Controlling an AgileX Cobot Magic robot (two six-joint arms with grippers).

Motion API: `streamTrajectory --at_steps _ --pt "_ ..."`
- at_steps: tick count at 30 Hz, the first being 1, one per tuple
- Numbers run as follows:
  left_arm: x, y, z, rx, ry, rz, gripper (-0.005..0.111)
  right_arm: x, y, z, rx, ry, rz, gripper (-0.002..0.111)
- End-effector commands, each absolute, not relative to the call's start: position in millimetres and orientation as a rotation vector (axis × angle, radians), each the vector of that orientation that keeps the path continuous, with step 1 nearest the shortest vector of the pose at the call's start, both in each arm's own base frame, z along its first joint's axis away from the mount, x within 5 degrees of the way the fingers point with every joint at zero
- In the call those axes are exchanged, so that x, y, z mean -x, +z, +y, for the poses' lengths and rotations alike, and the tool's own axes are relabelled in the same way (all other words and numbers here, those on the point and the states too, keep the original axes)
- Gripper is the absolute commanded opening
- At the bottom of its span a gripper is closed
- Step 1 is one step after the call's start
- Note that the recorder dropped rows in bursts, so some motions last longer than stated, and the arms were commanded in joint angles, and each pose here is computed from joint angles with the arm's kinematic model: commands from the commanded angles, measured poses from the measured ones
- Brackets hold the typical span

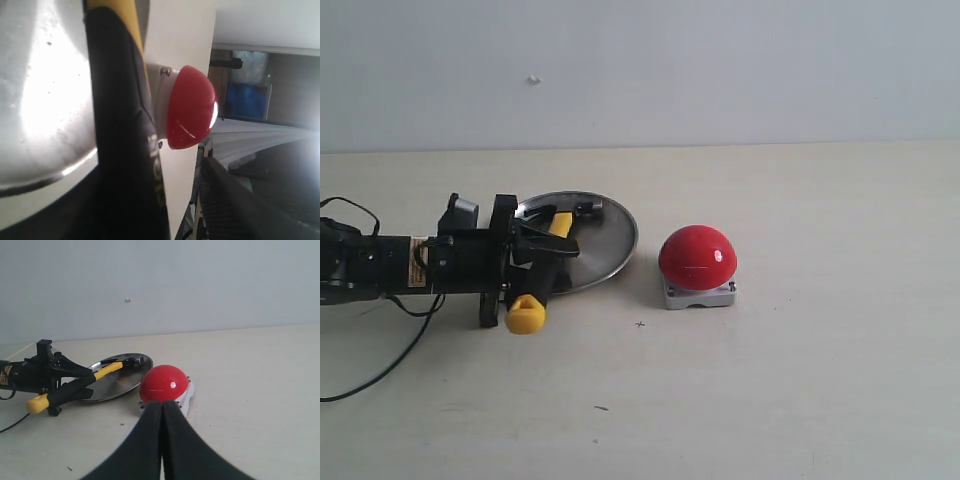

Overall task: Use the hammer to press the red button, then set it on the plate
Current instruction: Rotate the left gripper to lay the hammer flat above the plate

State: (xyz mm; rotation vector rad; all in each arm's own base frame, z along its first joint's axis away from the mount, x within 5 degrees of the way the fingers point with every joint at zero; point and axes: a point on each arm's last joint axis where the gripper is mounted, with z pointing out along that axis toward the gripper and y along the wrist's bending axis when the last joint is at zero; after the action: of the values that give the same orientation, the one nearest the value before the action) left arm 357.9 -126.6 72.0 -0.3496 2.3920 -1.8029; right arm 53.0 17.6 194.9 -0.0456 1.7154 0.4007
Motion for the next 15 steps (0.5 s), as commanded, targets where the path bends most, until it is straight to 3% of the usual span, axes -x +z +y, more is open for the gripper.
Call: streamTrajectory --at_steps 1,15 --pt "-357.1 76.3 -110.5 0.344 -1.846 2.425 0.05 -53.0 194.1 17.5 0.05 0.397 1.709 0.0" --pt "-368.0 76.3 -28.6 0.525 -1.765 2.321 0.049 -53.0 194.1 17.6 0.048 0.399 1.709 0.0"
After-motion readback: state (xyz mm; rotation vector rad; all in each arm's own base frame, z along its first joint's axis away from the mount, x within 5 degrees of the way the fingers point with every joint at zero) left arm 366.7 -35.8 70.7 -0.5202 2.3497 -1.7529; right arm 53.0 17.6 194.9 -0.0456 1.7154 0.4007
